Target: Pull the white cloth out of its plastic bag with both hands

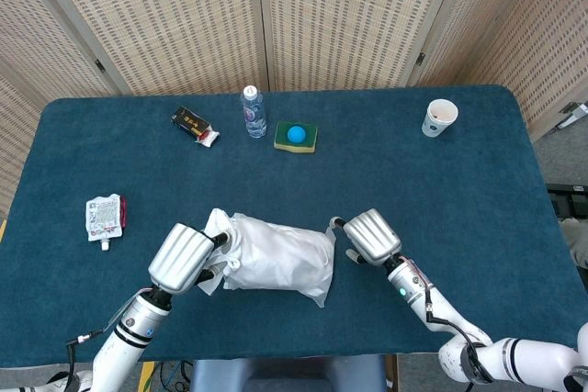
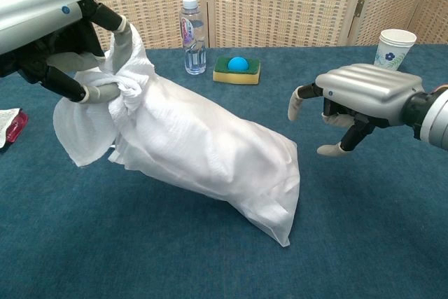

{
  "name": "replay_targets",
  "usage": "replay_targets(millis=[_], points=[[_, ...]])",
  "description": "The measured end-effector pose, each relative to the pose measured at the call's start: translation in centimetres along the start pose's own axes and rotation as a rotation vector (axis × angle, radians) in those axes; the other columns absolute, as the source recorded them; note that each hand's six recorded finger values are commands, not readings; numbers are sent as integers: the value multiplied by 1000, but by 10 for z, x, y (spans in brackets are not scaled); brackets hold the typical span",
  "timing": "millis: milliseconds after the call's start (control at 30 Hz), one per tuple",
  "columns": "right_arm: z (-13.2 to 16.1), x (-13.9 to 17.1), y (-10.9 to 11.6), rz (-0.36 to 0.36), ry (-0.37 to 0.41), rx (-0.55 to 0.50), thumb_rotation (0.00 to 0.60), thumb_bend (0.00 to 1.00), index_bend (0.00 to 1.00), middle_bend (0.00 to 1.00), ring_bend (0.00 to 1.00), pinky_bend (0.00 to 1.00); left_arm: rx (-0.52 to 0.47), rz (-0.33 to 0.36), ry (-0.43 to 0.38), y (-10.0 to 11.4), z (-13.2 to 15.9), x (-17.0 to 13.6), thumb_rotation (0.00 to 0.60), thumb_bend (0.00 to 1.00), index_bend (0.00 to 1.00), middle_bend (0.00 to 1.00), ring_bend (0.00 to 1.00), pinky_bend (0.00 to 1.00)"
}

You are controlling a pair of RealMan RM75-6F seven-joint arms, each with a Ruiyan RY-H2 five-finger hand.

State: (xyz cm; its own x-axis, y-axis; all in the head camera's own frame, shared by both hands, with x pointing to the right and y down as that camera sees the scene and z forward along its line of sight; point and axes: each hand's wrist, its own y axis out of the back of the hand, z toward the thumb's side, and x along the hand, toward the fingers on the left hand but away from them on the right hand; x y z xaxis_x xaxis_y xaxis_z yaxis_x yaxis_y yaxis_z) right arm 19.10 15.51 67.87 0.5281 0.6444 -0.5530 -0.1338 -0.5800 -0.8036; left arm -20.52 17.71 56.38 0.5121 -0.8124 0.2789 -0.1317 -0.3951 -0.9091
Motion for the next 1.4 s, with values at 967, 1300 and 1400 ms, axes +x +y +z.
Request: replay_targets(millis=[967, 1300, 1400], points=[[5, -25, -24, 61, -8, 87, 600, 408, 370, 1000, 1000, 1000, -8, -2, 12, -2, -4, -3, 600, 583, 759, 1000, 1000, 1000], [6, -28, -31, 79, -12, 94, 600, 410, 370, 1000, 1000, 1000, -12, -5, 15, -4, -4, -4, 600, 583, 759, 1000, 1000, 1000], [7, -30, -31, 78, -12, 93, 600, 410, 370, 1000, 1000, 1000, -13, -5, 16, -4, -4, -4, 600, 583, 759, 1000, 1000, 1000]])
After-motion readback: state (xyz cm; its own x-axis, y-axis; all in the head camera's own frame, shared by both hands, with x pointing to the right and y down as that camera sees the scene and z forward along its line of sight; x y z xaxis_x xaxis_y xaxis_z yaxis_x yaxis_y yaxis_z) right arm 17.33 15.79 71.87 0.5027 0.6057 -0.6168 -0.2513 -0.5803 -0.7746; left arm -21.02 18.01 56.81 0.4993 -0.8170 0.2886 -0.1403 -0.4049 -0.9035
